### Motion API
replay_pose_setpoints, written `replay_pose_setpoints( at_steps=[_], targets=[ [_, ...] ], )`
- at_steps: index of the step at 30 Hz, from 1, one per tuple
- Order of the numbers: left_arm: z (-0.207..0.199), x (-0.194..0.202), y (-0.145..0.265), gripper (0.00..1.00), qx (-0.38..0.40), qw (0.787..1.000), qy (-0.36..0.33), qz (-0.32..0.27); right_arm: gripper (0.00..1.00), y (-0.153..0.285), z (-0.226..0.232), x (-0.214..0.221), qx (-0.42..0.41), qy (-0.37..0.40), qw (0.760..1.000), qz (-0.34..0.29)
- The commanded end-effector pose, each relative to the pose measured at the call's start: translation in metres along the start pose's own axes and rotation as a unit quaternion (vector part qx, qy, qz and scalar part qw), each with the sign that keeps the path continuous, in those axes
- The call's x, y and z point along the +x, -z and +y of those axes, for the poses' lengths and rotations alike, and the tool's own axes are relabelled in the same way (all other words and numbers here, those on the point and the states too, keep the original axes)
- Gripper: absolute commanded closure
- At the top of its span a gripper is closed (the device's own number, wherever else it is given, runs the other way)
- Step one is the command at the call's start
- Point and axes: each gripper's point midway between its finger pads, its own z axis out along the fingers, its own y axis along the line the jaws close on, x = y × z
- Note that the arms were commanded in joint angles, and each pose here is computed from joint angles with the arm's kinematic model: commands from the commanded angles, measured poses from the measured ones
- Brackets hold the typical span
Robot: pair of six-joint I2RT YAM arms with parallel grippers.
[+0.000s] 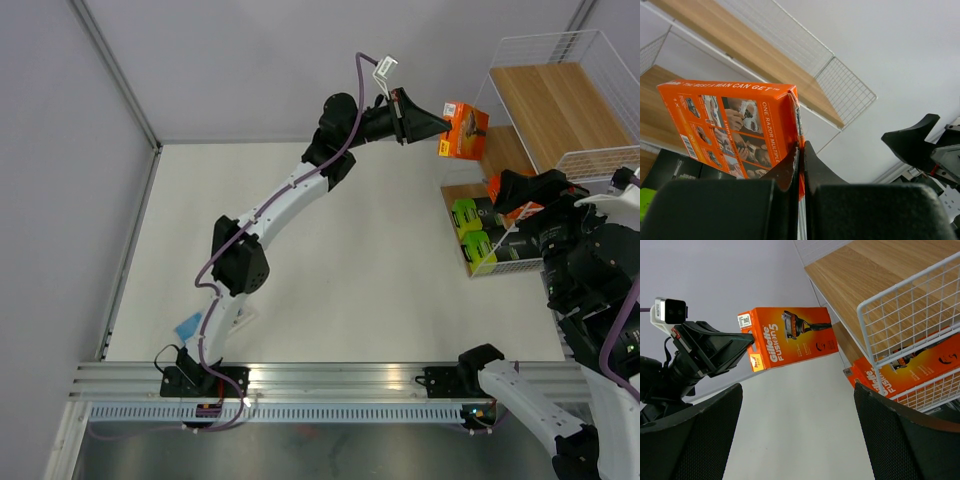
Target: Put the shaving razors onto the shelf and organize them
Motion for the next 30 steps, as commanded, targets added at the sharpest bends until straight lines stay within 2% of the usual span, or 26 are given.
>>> replay_pose_setpoints(
  at_steps=[1,8,12,14,17,30],
  targets=[
    [-0.049,-0.024,-0.009,0.98,0.053,0.997,-0.034,-0.039,0.02,-0.001,-0.005,0.001,0.013,0.011,1.000,-0.002],
    [-0.029,-0.024,-0.017,0.98,0.052,0.995,-0.006,-0.079,0.02,-0.003,-0.004,0.005,0.008,0.013,1.000,0.005],
    [0.009,-0.014,-0.023,0.98,0.035,0.992,0.052,-0.107,0.02,0.002,-0.007,0.002,0.012,0.011,1.000,-0.001],
    [0.013,-0.016,-0.026,0.98,0.038,0.990,0.069,-0.117,0.02,0.002,-0.008,0.002,0.014,0.012,1.000,-0.001],
    [0.034,-0.006,-0.027,0.98,0.027,0.985,0.118,-0.120,0.02,0.003,-0.010,0.002,0.018,0.012,1.000,-0.002],
    [0.094,0.029,-0.033,0.98,-0.060,0.967,0.209,-0.133,0.02,-0.011,-0.004,0.019,0.008,0.028,0.999,0.017]
  ],
)
